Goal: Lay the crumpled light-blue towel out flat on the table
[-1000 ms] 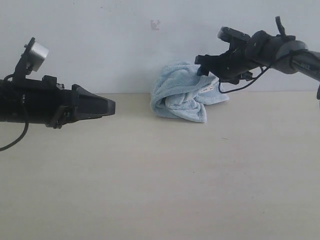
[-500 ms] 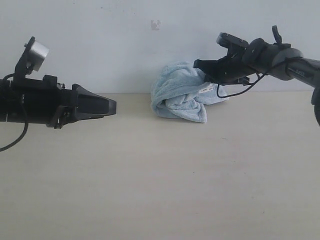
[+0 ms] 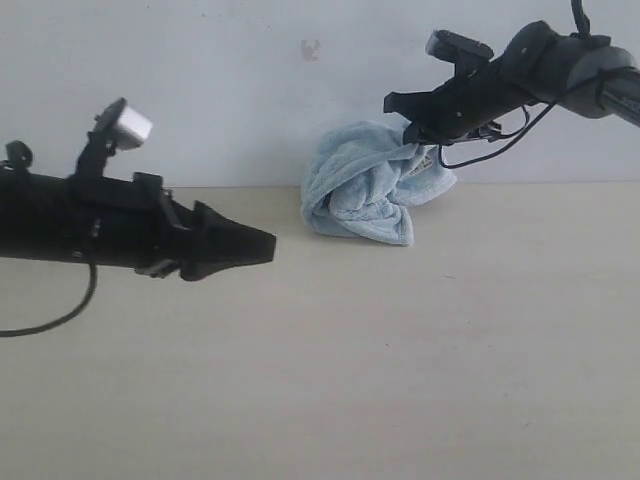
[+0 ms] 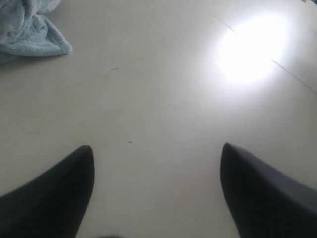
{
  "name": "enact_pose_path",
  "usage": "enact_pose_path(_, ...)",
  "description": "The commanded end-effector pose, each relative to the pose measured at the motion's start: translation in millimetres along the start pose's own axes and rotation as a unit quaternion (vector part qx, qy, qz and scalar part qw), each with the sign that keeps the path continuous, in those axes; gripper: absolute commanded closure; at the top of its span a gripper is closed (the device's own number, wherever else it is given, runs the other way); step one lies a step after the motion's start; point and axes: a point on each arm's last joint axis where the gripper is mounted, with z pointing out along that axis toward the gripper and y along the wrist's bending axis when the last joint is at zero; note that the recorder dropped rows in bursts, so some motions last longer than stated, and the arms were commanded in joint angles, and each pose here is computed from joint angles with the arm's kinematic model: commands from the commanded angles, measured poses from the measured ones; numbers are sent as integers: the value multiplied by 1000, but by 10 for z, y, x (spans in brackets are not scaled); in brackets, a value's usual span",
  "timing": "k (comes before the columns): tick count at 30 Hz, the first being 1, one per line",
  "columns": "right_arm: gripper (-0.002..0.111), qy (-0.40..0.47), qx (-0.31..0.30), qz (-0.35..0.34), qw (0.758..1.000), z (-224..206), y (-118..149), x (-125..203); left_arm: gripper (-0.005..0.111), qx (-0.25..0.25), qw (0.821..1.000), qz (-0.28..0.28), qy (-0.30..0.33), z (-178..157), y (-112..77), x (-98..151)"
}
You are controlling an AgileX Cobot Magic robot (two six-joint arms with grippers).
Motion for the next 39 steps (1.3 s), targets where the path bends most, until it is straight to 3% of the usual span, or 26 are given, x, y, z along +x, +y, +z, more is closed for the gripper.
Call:
enact_pose_path(1, 108, 0, -3, -23, 1000, -172, 58, -94, 37, -105, 992, 65, 14, 245, 165, 47)
enact_pose_path(3, 108, -3, -3, -29, 1000, -218, 78, -123, 37, -149, 987, 46, 22, 292, 314, 28)
enact_pose_path(6, 108, -7, -3, -31, 1000, -249, 94, -144, 37, -178, 983, 39, 29, 439, 512, -19)
enact_pose_path(9, 108, -7, -7, -38, 999, -265, 108, -152, 37, -180, 982, 46, 21, 614, 672, -130)
enact_pose_path(13, 108, -1, -8, -42, 999, -265, 110, -141, 37, -167, 980, 105, 21, 894, 896, -216)
enact_pose_path(19, 108, -7, -18, -58, 998, -266, 128, -151, 37, -133, 978, 161, 29, 1306, 1194, -108)
enact_pose_path(26, 108, -8, -41, -68, 997, -293, 102, -163, 37, -153, 970, 185, 27, 1594, 1498, -95)
enact_pose_path(39, 108, -9, -63, -72, 995, -330, 58, -179, 38, -166, 963, 212, -14, 1871, 1747, -282)
